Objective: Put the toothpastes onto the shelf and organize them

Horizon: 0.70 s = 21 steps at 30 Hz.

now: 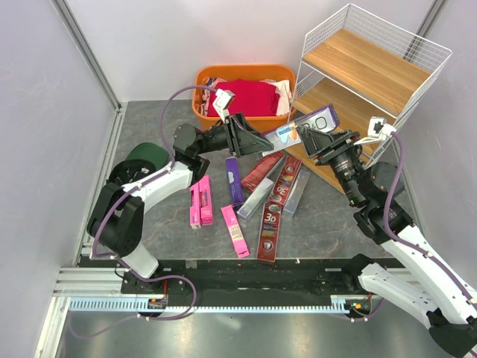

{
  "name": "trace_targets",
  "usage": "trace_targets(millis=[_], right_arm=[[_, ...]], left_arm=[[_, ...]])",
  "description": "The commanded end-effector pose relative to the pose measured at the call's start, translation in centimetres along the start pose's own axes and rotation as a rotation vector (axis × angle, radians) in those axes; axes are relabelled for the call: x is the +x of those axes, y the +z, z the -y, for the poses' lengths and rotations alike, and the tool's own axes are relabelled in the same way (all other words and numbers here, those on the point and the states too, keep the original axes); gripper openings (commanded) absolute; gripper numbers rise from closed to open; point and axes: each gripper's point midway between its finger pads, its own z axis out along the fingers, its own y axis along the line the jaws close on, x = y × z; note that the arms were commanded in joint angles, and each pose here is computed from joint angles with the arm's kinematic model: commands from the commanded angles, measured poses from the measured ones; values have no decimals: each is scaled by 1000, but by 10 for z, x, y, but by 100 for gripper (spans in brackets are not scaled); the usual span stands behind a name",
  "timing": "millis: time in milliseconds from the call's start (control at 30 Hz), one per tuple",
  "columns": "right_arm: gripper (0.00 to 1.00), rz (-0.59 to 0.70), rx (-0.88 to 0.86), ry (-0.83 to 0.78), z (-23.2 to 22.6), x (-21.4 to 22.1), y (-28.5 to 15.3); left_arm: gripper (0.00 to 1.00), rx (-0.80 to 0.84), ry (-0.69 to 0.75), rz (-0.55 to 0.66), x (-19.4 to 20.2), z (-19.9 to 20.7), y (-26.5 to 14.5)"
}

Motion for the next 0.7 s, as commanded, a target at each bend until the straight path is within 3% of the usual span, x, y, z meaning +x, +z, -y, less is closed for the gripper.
trace_targets(millis=[0, 200, 467, 667], right_arm=[[48, 43, -82, 43, -25, -17, 0], [65, 14, -58, 38, -18, -7, 5], [96, 19, 17, -9, -4, -10, 3], [98, 39, 85, -57, 8, -18, -4]], left_arm=[[48, 77, 42, -16, -4, 21, 5], [31, 80, 37, -10, -4, 21, 4], [27, 62, -5, 65, -12, 12, 1], [18, 50, -30, 138, -23, 4, -12]])
